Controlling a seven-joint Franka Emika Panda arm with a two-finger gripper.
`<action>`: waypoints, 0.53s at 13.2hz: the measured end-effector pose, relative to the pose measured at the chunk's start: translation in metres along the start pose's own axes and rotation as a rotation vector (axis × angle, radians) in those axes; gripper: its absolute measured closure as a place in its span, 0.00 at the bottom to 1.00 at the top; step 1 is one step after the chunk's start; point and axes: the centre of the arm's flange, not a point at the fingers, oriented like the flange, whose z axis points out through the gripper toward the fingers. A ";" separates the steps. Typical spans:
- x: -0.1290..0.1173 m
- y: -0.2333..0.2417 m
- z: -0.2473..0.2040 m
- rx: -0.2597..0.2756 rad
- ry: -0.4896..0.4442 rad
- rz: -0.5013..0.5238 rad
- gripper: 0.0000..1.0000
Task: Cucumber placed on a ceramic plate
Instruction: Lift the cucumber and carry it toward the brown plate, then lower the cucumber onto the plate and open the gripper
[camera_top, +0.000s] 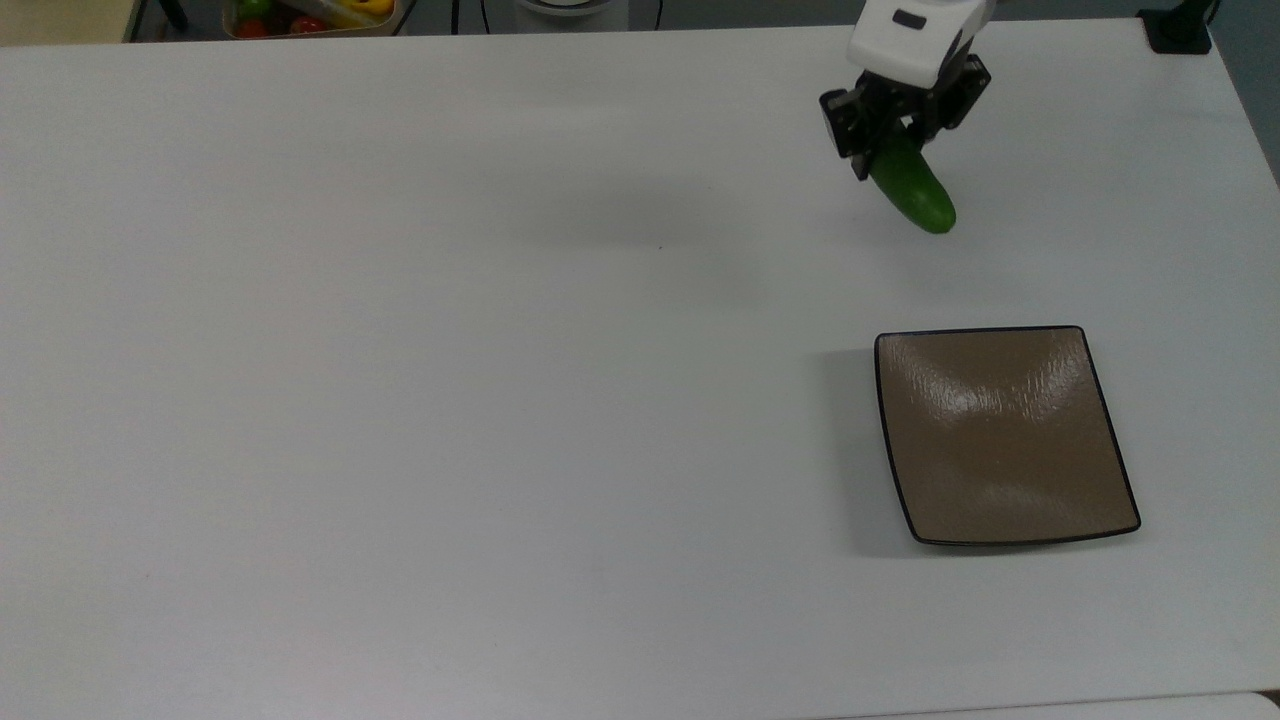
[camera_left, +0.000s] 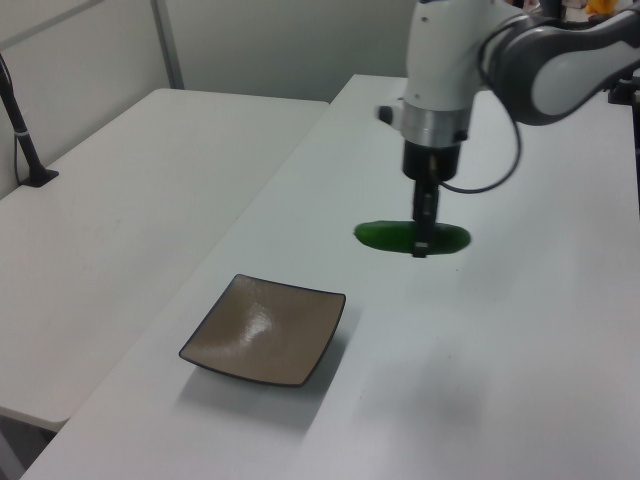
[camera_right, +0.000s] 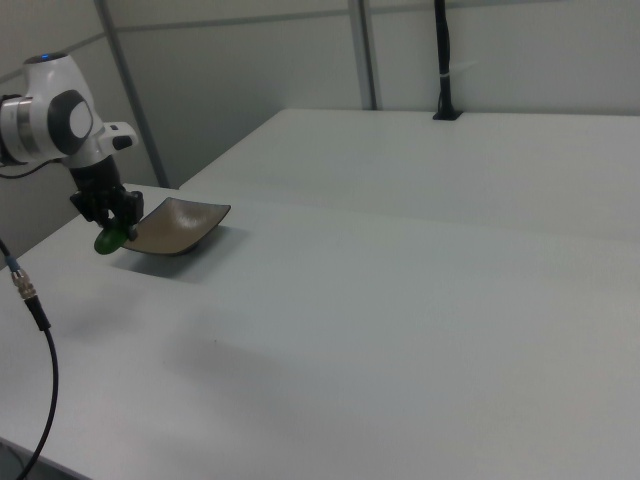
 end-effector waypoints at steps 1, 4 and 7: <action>0.011 0.001 0.002 0.009 0.007 0.009 0.56; 0.043 -0.005 0.007 0.053 0.065 0.057 0.56; 0.069 -0.016 0.021 0.111 0.178 0.082 0.56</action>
